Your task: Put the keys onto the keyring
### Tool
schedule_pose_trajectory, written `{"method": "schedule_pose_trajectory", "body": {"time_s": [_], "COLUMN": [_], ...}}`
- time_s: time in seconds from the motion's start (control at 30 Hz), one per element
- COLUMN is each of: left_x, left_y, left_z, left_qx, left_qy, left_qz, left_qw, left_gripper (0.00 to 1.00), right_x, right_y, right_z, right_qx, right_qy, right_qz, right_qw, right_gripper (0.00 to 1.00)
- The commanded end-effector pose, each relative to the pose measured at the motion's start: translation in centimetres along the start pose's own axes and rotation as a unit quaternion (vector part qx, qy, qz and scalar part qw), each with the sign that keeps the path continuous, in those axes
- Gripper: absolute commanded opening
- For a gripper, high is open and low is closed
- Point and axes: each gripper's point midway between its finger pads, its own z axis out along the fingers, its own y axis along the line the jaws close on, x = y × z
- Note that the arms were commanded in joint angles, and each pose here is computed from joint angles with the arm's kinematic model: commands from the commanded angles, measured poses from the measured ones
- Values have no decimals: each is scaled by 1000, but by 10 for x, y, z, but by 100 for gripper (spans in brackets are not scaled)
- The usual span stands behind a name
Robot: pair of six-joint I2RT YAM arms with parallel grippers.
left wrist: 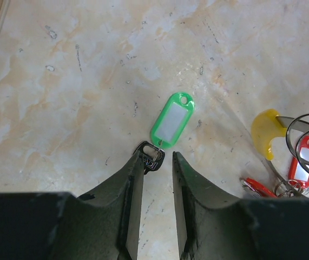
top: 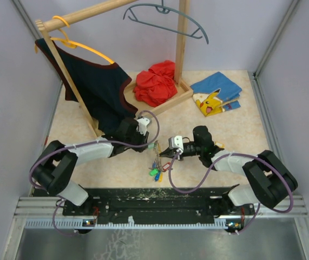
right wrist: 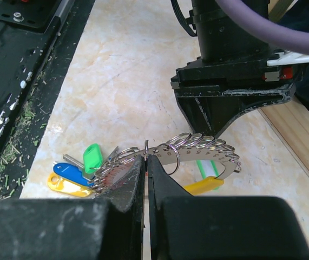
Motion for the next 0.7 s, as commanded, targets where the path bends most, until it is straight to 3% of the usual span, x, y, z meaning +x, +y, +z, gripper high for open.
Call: {"method": "schedule_pose_trajectory", "body": {"time_s": [0.0, 0.67], "left_x": [-2, 18], "left_y": [-6, -3], "left_z": [8, 12], "left_qx": [24, 21], "left_qy": [-12, 19], "left_qz": [22, 19], "left_qw": [999, 999], "left_gripper": [33, 28], "right_x": [-30, -30], "right_y": [-15, -15], "right_z": [0, 0], "right_qx": [1, -2], "right_qy": [-35, -39], "right_qz": [-39, -36], "right_qw": [999, 999], "right_gripper": [0, 0]}}
